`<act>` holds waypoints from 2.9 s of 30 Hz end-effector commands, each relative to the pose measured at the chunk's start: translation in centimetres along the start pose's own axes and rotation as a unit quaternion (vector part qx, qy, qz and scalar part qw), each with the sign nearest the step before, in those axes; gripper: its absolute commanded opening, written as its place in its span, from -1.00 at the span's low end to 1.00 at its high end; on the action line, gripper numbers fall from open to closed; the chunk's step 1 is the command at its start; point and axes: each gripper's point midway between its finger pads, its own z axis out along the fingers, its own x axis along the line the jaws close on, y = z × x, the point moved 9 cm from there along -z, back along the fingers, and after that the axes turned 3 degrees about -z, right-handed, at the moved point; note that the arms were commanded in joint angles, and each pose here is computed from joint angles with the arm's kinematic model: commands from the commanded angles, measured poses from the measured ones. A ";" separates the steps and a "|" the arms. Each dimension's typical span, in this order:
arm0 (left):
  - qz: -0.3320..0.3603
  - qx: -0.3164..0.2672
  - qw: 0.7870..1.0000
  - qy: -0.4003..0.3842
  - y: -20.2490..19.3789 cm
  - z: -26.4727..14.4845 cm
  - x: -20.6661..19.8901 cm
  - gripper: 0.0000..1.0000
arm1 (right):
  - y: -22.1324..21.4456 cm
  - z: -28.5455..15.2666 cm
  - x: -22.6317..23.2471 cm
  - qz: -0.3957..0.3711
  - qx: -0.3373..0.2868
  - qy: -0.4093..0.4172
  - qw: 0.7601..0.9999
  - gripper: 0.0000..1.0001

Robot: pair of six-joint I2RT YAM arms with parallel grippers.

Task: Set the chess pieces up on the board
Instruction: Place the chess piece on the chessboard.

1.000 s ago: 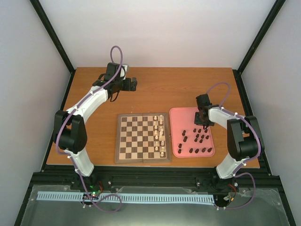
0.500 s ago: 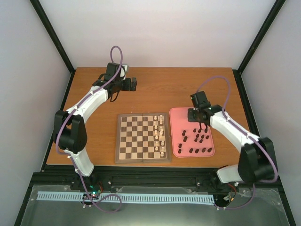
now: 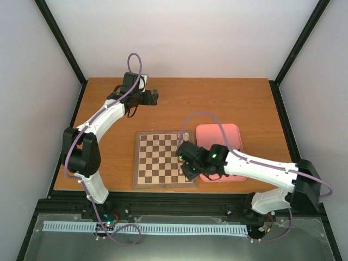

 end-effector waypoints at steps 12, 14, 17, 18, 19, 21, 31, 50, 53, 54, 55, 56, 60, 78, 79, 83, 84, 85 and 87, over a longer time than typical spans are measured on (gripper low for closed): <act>-0.007 -0.022 1.000 -0.007 1.5 -0.8 -0.2 0.99 | -1.0 4.9 4.7 -0.036 0.061 -0.016 0.997 -0.85; -0.007 -0.021 1.000 -0.007 1.4 -0.7 -0.2 1.00 | -0.9 5.4 4.9 -0.038 0.063 -0.016 0.997 -0.85; -0.007 -0.023 1.000 -0.008 1.5 -0.9 -0.2 0.99 | -0.7 6.0 5.2 -0.041 0.063 -0.013 0.997 -0.85; -0.006 -0.023 1.000 -0.008 1.5 -0.9 -0.2 1.00 | -0.7 6.1 5.3 -0.042 0.064 -0.013 0.997 -0.85; -0.006 -0.023 1.000 -0.008 1.5 -0.9 -0.2 0.99 | -0.7 6.3 5.4 -0.044 0.066 -0.014 0.997 -0.85; -0.007 -0.023 1.000 -0.009 1.5 -0.9 -0.2 1.00 | -0.6 6.5 5.5 -0.044 0.067 -0.014 0.997 -0.85; -0.007 -0.022 1.000 -0.010 1.5 -0.8 -0.2 0.99 | -0.8 7.6 5.6 -0.044 0.079 -0.017 0.996 -0.84; -0.007 -0.022 1.000 -0.010 1.5 -0.9 -0.2 0.99 | -2.0 9.1 5.2 -0.041 0.107 -0.040 0.993 -0.82; -0.007 -0.022 1.000 -0.011 1.5 -0.9 -0.2 0.99 | -2.1 9.1 5.1 -0.041 0.107 -0.042 0.993 -0.82; -0.007 -0.022 1.000 -0.011 1.5 -0.9 -0.3 1.00 | -2.0 9.1 5.1 -0.041 0.107 -0.044 0.992 -0.82; -0.007 -0.022 1.000 -0.011 1.5 -0.9 -0.2 0.99 | -2.0 9.0 5.0 -0.040 0.106 -0.045 0.993 -0.81; -0.006 -0.023 1.000 -0.011 1.5 -0.9 -0.2 0.99 | -2.1 9.0 5.0 -0.040 0.107 -0.047 0.992 -0.81; -0.007 -0.022 1.000 -0.011 1.5 -0.9 -0.2 0.99 | -2.2 9.1 4.9 -0.040 0.110 -0.049 0.992 -0.78; -0.007 -0.023 1.000 -0.012 1.5 -1.0 -0.3 1.00 | -2.6 8.7 4.9 -0.039 0.115 -0.050 0.991 -0.66; -0.007 -0.023 1.000 -0.012 1.5 -1.0 -0.3 1.00 | -2.6 8.7 5.0 -0.040 0.114 -0.049 0.991 -0.62; -0.007 -0.023 1.000 -0.011 1.6 -1.0 -0.2 0.99 | -2.3 8.5 5.3 -0.046 0.108 -0.046 0.992 -0.53; -0.007 -0.023 1.000 -0.011 1.5 -1.0 -0.2 0.99 | -2.2 8.4 5.4 -0.048 0.106 -0.043 0.992 -0.50; -0.006 -0.023 1.000 -0.012 1.5 -1.0 -0.3 0.99 | -2.0 8.1 5.5 -0.050 0.102 -0.040 0.993 -0.46; -0.006 -0.022 1.000 -0.011 1.5 -1.0 -0.2 0.99 | -1.7 7.5 5.8 -0.053 0.093 -0.036 0.994 -0.43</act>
